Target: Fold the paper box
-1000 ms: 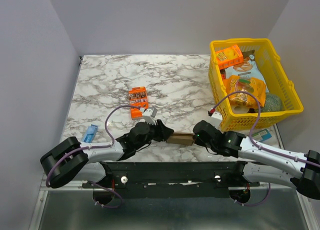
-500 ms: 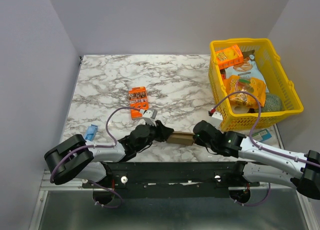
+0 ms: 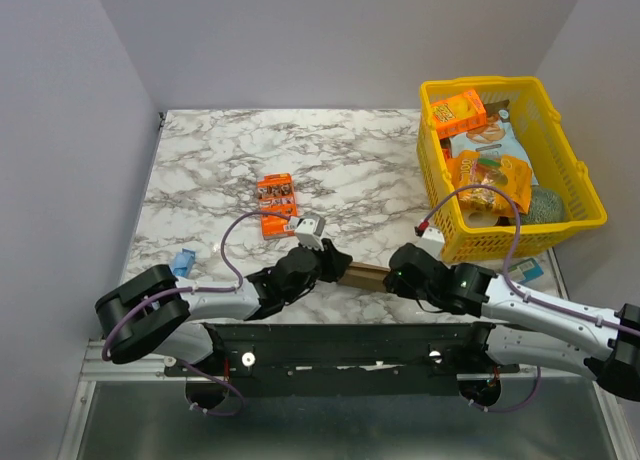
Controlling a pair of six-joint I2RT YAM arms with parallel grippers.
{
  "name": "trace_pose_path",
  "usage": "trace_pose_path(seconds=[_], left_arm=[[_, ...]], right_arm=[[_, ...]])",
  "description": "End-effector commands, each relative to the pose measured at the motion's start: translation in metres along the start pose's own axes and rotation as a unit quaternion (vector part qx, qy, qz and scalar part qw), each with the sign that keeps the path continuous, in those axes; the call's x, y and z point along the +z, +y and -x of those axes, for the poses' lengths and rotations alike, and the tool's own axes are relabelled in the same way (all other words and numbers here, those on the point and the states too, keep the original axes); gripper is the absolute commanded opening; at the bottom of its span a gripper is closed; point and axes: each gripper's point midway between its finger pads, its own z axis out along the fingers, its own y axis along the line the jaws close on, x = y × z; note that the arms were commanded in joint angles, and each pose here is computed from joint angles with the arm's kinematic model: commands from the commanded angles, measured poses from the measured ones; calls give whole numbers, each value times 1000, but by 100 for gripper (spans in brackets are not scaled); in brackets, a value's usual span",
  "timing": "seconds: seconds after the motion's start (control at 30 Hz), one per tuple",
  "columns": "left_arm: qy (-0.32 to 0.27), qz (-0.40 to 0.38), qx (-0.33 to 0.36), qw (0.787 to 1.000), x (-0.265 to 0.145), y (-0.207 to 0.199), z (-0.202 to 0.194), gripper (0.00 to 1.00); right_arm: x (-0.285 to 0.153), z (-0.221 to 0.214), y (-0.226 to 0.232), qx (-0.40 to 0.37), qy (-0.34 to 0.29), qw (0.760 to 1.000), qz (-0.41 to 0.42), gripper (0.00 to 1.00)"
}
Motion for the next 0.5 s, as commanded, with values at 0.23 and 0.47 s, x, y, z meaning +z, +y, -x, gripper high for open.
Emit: trace_pose_path(seconds=[0.23, 0.47], left_arm=[[160, 139, 79, 974, -29, 81, -87, 29], [158, 140, 83, 974, -31, 80, -87, 29]], right_arm=[[-17, -4, 7, -21, 19, 999, 46, 60], [-27, 7, 20, 81, 1, 994, 77, 64]])
